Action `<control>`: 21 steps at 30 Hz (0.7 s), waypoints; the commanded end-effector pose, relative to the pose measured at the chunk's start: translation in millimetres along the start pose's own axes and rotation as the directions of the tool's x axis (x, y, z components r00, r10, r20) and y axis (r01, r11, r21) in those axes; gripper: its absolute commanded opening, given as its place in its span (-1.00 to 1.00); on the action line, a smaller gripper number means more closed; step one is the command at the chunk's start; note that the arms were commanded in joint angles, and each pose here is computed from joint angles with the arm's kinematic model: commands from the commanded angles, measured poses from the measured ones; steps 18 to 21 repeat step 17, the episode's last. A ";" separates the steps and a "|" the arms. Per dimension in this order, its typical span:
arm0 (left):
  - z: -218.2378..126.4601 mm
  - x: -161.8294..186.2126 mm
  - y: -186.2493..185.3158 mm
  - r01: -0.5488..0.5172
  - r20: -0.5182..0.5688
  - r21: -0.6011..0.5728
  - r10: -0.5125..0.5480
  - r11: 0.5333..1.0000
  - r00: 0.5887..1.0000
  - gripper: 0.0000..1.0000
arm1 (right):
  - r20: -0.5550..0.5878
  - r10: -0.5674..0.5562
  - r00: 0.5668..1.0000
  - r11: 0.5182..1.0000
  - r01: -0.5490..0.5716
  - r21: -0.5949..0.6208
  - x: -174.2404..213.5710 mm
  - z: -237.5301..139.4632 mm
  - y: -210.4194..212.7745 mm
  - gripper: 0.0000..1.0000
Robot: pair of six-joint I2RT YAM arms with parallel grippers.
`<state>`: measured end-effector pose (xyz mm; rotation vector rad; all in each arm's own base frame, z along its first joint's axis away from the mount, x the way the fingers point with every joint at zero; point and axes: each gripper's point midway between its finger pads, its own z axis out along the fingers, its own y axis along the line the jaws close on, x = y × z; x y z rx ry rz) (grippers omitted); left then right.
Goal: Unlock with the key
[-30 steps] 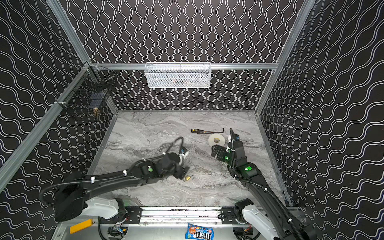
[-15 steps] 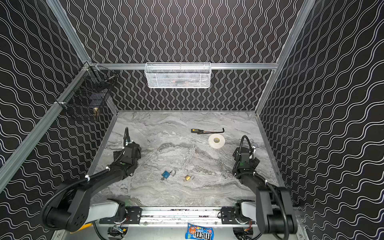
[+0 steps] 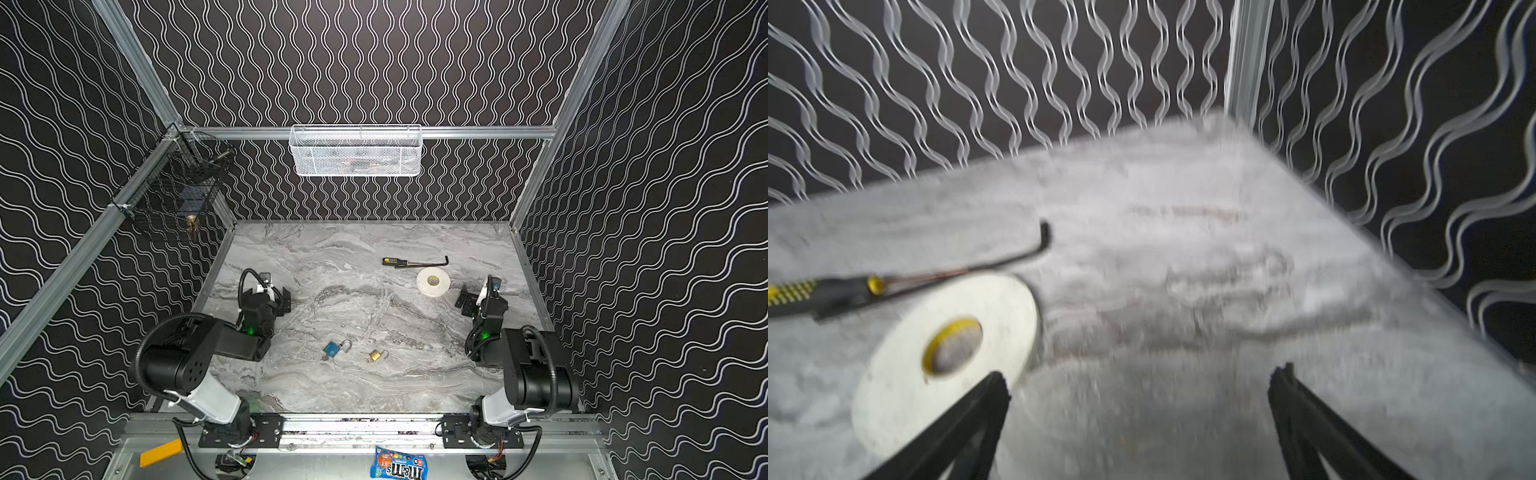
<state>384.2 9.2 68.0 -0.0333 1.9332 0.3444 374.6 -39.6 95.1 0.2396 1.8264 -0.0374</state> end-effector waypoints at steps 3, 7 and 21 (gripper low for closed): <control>3.5 -15.8 -2.3 0.038 0.058 0.044 -0.041 0.998 0.997 0.98 | 0.099 -0.034 0.994 0.998 0.040 -0.053 -22.6 -1.5 12.0 0.98; 2.7 -13.8 -1.0 0.035 0.052 0.038 -0.037 0.999 0.998 0.98 | 0.047 -0.042 0.998 0.997 0.045 -0.069 -16.8 1.2 15.7 0.98; 2.8 -15.0 -1.2 0.033 0.059 0.039 -0.036 0.999 0.998 0.98 | 0.092 -0.043 0.995 0.996 0.050 -0.078 -21.7 -0.6 16.9 0.98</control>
